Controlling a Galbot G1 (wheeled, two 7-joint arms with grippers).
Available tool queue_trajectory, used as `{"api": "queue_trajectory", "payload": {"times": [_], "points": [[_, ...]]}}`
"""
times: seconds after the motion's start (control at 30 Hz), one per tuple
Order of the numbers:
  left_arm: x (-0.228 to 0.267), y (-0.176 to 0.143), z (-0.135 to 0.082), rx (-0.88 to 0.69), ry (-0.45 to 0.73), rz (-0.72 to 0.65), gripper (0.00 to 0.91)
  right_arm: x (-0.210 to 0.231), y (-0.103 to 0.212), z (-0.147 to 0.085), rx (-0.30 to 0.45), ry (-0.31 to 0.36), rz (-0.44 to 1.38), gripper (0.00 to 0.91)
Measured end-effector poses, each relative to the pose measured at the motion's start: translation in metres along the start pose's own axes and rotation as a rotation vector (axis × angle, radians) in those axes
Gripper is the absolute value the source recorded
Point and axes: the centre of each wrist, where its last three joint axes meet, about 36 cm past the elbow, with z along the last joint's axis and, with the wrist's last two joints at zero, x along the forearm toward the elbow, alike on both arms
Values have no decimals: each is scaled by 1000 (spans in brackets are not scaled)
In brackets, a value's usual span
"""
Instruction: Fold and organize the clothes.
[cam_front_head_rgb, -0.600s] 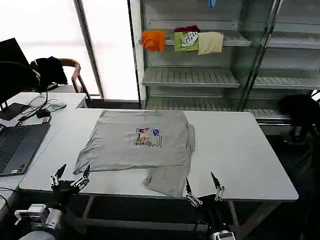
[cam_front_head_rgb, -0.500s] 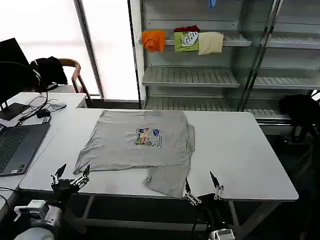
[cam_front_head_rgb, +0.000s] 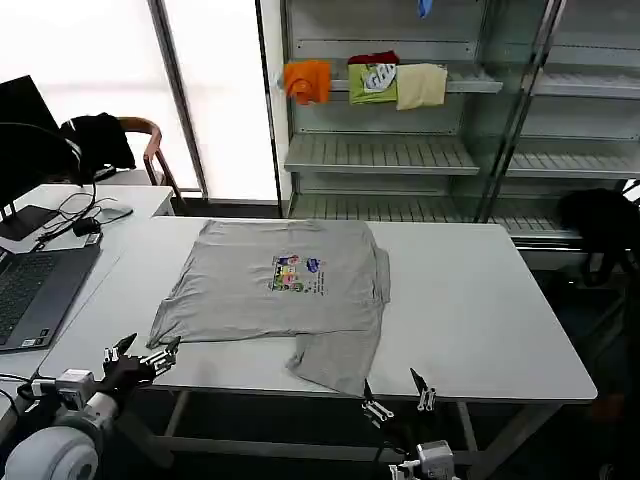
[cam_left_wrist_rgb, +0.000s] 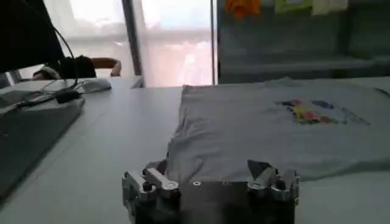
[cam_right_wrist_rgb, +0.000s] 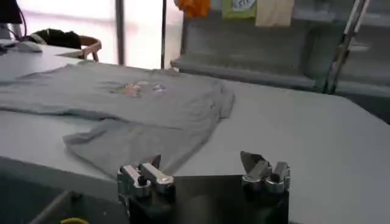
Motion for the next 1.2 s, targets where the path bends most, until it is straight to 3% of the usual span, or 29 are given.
{"api": "queue_trajectory", "payload": {"times": [0.6, 1.07, 1.2], "points": [[-42, 29, 3, 56, 81, 16, 907, -16, 5, -1, -5, 49, -32, 907], [-60, 36, 8, 73, 92, 23, 846, -32, 13, -2, -22, 55, -62, 685], [-63, 37, 10, 74, 91, 23, 756, -39, 15, -3, -21, 53, -64, 564]]}}
